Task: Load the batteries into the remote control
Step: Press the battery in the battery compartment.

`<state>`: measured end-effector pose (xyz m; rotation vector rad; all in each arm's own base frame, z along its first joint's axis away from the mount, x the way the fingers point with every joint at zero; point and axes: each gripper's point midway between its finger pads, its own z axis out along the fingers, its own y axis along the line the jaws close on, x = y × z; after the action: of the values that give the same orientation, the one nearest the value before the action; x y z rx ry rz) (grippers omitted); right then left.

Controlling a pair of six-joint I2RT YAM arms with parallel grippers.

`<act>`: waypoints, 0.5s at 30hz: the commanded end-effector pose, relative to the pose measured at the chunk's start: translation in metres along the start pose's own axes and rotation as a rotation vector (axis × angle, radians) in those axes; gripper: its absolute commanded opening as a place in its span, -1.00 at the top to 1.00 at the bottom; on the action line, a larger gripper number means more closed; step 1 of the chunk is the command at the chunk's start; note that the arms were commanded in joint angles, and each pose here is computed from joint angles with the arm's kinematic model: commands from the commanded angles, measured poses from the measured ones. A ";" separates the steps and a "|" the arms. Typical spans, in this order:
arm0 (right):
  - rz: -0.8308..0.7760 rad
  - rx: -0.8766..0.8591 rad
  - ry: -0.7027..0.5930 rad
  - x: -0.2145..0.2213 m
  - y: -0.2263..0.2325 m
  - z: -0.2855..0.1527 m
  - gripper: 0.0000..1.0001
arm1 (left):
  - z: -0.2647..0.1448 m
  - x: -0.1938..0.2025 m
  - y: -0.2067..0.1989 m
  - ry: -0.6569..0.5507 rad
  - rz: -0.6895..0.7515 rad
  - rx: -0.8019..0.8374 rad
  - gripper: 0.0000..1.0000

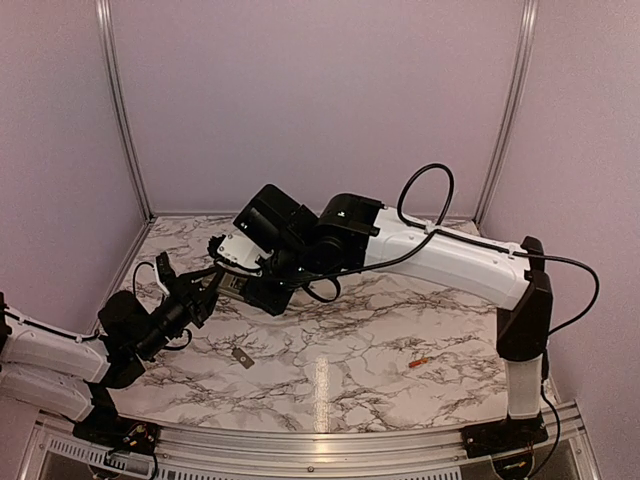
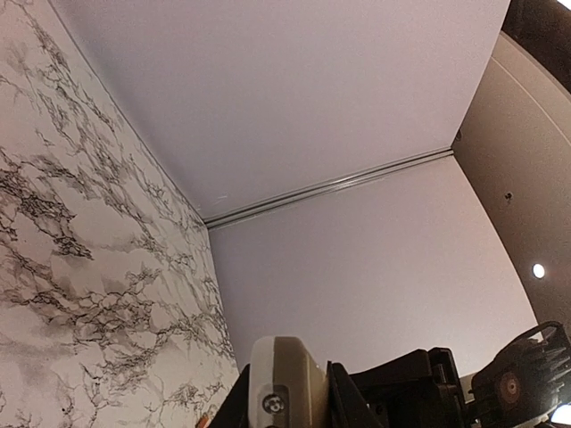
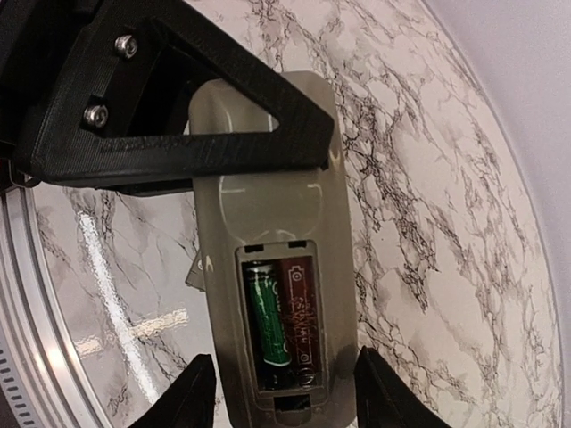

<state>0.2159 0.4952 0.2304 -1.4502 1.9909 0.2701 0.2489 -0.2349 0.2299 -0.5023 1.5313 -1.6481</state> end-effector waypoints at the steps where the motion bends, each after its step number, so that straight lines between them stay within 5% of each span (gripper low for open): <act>1: -0.034 0.008 0.012 -0.001 0.006 0.005 0.02 | 0.009 0.000 -0.024 -0.002 -0.033 0.077 1.00; 15: -0.057 -0.021 0.059 0.015 0.016 0.020 0.31 | 0.011 -0.003 -0.027 -0.017 -0.049 0.085 1.00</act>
<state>0.2162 0.4968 0.2266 -1.4795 1.9694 0.2430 0.2500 -0.2413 0.2233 -0.5154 1.5621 -1.6524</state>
